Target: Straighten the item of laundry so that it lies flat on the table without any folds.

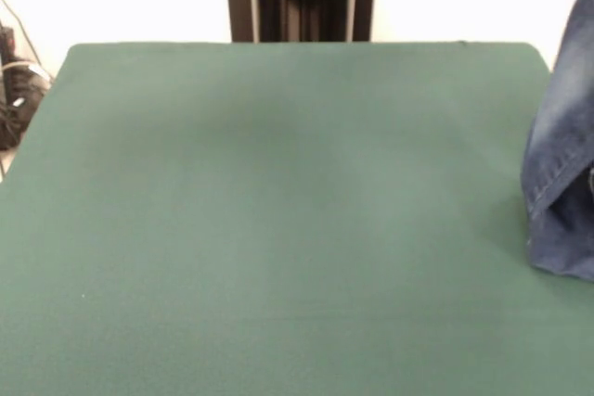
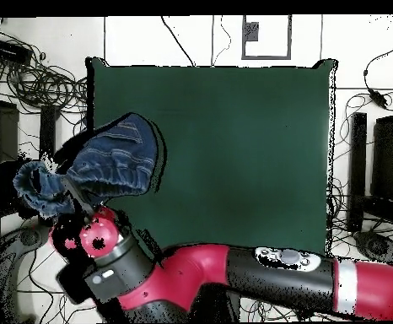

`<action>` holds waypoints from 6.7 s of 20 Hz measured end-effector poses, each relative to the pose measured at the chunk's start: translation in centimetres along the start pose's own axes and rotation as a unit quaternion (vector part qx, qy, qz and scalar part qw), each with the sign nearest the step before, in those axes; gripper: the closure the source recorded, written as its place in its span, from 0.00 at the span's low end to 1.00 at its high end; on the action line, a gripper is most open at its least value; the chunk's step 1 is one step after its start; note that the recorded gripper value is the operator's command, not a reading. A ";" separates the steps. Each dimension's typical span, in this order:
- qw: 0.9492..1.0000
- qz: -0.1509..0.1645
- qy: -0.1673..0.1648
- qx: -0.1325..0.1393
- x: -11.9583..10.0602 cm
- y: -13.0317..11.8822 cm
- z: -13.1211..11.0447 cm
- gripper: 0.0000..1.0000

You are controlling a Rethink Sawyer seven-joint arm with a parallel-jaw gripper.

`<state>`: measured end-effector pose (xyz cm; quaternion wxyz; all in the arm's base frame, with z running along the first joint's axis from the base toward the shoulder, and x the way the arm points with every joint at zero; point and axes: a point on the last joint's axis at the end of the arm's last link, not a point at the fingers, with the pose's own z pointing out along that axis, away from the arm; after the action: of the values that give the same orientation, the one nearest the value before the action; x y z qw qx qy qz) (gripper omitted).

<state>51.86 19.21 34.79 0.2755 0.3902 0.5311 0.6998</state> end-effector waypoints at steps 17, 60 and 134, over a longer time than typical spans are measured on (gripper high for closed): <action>0.991 0.009 0.118 0.067 -9.3 3.3 -13.3 1.00; 0.879 0.124 0.389 0.244 -32.7 19.1 -32.2 1.00; 0.736 0.106 0.631 0.223 -61.7 23.9 -34.8 1.00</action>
<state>56.91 -55.35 37.46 -0.2932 -0.0364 0.6790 0.6720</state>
